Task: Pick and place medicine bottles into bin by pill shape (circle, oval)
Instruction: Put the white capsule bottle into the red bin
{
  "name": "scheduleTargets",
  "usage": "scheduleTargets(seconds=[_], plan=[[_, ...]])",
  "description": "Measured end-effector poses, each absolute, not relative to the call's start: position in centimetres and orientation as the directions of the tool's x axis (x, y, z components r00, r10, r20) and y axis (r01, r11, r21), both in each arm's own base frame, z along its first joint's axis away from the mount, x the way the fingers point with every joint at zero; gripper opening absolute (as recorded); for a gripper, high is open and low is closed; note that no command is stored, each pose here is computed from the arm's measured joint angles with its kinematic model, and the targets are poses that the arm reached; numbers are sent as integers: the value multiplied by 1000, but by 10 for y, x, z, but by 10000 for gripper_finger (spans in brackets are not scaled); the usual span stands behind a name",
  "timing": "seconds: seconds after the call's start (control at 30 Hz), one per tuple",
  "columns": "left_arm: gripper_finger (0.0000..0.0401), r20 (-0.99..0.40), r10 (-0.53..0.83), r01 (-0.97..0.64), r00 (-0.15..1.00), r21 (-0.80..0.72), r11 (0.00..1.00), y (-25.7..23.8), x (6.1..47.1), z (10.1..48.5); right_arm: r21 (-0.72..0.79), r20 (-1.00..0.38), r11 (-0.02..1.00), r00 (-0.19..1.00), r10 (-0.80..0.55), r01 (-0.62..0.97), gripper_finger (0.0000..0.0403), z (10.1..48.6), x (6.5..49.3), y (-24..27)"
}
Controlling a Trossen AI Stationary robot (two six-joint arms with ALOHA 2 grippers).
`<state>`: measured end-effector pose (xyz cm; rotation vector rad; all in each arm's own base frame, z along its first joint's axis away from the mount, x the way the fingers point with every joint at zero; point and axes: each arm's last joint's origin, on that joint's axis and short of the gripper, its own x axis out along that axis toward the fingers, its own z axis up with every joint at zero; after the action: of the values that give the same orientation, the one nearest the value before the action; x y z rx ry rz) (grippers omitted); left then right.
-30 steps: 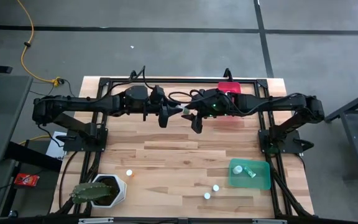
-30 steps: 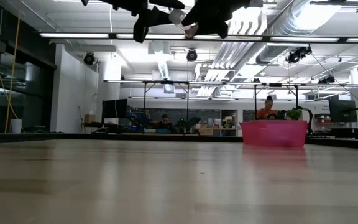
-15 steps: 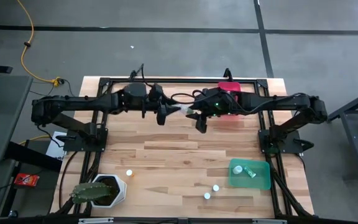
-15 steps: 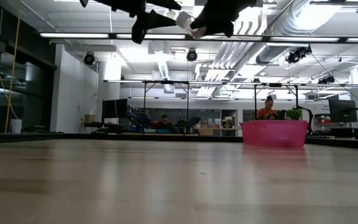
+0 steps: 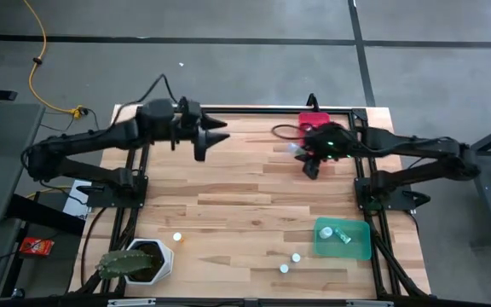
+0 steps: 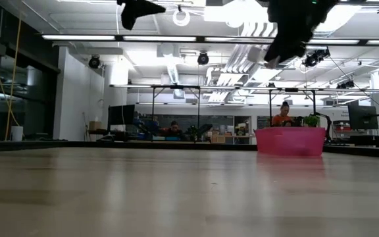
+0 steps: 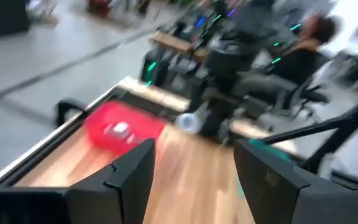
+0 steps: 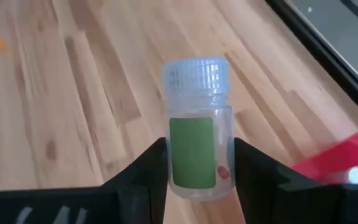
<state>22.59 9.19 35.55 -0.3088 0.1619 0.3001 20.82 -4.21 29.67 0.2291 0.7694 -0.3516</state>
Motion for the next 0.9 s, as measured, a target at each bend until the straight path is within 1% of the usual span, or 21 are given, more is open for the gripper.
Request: scheduleTargets(seconds=[0.1, 0.17, 0.23, 0.3, 0.4, 0.5, 0.7, 0.77, 0.9], plan=[[209, -54, 212, -218, 976, -283, 934, 82, 230, 336, 156, -613, 890, 749, -253, 428, 126, 290, 190, -39], [209, 51, 188, -163, 981, -312, 936, 76, 231, 324, 215, -521, 869, 805, -284, 445, 126, 288, 182, -39], [209, 122, 182, -135, 976, -319, 938, 72, 230, 312, 258, -446, 849, 836, -320, 462, 126, 285, 175, -38], [209, 163, 179, -125, 970, -294, 947, 69, 229, 305, 296, -375, 838, 862, -340, 459, 126, 284, 171, -38], [209, 193, 168, -133, 967, -183, 974, 66, 228, 301, 318, -319, 835, 880, -352, 449, 126, 285, 167, -37], [209, 193, 162, -138, 968, -131, 982, 65, 228, 301, 309, -320, 838, 879, -354, 450, 126, 284, 166, -37], [209, 193, 164, -134, 967, -159, 978, 65, 228, 301, 317, -330, 821, 867, -374, 475, 126, 283, 166, -38], [209, 192, 164, -134, 968, -160, 978, 65, 228, 301, 311, -362, 788, 832, -419, 532, 126, 279, 168, -41], [209, 192, 167, -137, 967, -161, 977, 66, 228, 300, 248, -537, 678, 680, -498, 692, 126, 271, 171, -57]])
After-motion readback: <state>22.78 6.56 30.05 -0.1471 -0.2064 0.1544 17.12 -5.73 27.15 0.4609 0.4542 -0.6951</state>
